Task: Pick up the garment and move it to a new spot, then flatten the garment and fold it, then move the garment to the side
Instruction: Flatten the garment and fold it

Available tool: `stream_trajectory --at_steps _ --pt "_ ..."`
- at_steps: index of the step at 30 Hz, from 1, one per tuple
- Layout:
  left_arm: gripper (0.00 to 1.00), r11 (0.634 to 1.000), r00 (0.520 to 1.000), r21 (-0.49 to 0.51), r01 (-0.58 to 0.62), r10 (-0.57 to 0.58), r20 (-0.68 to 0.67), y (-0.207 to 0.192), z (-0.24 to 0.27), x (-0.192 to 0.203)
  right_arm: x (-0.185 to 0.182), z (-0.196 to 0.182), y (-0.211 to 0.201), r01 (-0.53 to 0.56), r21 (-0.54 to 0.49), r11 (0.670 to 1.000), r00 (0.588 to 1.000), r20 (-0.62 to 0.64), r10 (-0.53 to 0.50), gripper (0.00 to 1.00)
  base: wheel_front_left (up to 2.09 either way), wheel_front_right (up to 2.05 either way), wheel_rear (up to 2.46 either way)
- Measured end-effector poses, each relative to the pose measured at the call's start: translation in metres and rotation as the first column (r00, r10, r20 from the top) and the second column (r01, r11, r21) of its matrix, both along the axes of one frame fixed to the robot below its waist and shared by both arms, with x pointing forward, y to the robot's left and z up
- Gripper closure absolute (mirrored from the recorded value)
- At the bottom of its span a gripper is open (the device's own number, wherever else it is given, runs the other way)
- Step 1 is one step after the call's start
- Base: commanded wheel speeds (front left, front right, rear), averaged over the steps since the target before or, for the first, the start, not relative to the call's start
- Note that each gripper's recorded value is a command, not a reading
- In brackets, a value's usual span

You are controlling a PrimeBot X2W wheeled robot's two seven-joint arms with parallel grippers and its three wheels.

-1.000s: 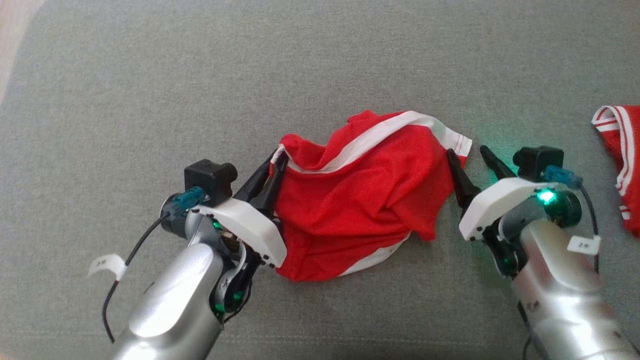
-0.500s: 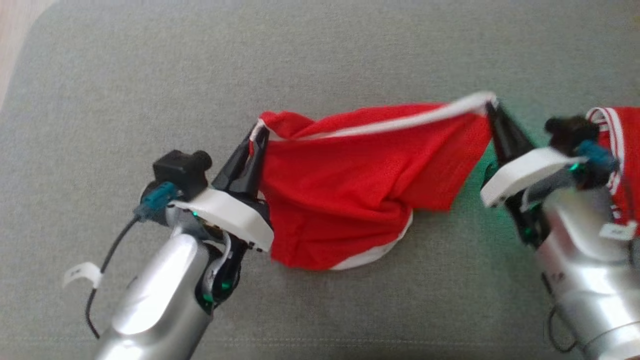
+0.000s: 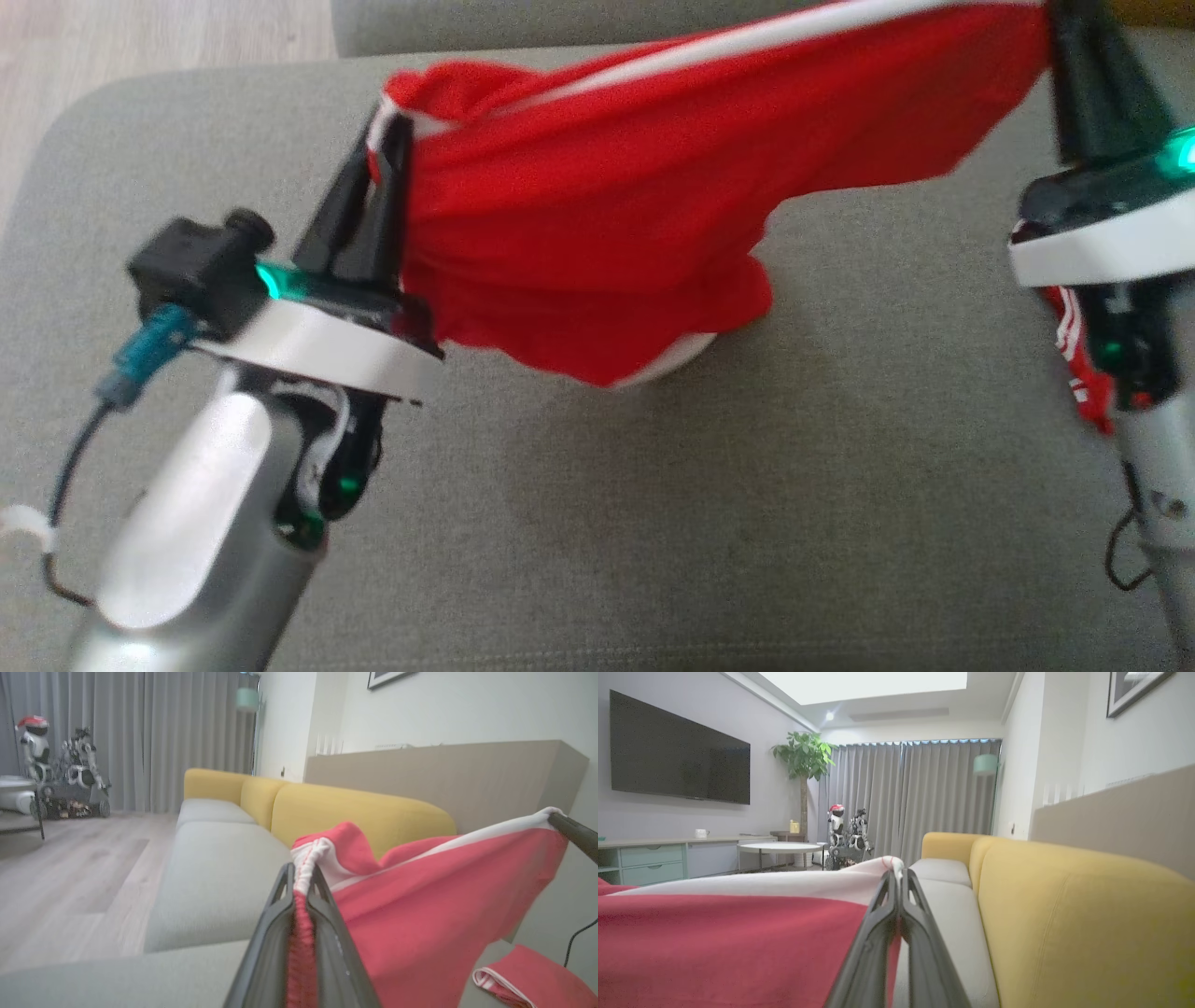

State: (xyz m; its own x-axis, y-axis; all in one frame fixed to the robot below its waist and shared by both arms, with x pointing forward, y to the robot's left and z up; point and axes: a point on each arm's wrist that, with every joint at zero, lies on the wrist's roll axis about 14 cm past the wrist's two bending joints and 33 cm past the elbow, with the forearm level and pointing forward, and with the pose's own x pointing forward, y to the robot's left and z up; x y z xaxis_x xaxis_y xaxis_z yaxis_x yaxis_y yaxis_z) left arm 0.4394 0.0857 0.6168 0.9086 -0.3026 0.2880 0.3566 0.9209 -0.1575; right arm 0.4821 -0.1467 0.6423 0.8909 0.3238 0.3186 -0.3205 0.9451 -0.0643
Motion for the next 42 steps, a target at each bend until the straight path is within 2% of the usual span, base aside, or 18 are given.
stream_trajectory --at_steps 6,10,14,20,24,29,34,38,42 --pt "1.0 1.0 0.984 0.002 -0.011 0.01 0.179 0.001 0.066 -0.014 -0.043 0.075 -0.014 0.058 -0.035 0.998 0.985 0.166 -0.051 1.0 0.0 0.0 0.0" --pt "1.0 1.0 0.97 -0.001 -0.006 0.006 0.242 -0.001 0.092 -0.027 -0.067 0.105 -0.022 0.094 -0.04 0.995 0.971 0.223 -0.083 1.0 0.0 0.0 0.0" --pt "1.0 1.0 0.967 -0.003 -0.002 0.002 0.256 -0.003 0.102 -0.033 -0.077 0.108 -0.024 0.105 -0.027 0.994 0.973 0.207 -0.097 1.0 0.0 0.0 0.0" --pt "1.0 1.0 0.972 -0.001 -0.007 0.007 0.233 -0.002 0.098 -0.029 -0.073 0.096 -0.022 0.102 -0.02 0.995 0.984 0.152 -0.097 1.0 0.0 0.0 0.0" --pt "1.0 1.0 0.978 -0.003 0.005 -0.005 0.21 -0.003 0.091 -0.016 -0.057 0.075 -0.022 0.095 -0.002 0.995 0.993 0.076 -0.095 1.0 0.0 0.0 0.0" --pt "1.0 0.999 0.985 -0.027 0.04 -0.035 0.169 -0.011 0.083 0.015 -0.02 0.053 -0.022 0.08 0.037 0.996 0.997 -0.016 -0.079 1.0 0.0 0.0 0.0" --pt "1.0 0.999 0.982 -0.007 0.047 -0.045 0.185 -0.019 0.09 0.06 0.03 0.056 -0.015 0.056 0.072 0.996 0.998 -0.039 -0.053 1.0 0.0 0.0 0.0" --pt "1.0 1.0 0.981 -0.011 0.013 -0.011 0.192 -0.018 0.098 0.102 0.071 0.07 -0.005 0.046 0.088 0.995 0.999 -0.019 -0.044 1.0 0.0 0.0 0.0" --pt "1.0 0.999 0.988 0.022 -0.037 0.033 0.152 -0.015 0.088 0.136 0.102 0.066 0.016 0.023 0.057 0.998 0.999 -0.025 -0.022 1.0 0.0 0.0 0.0"
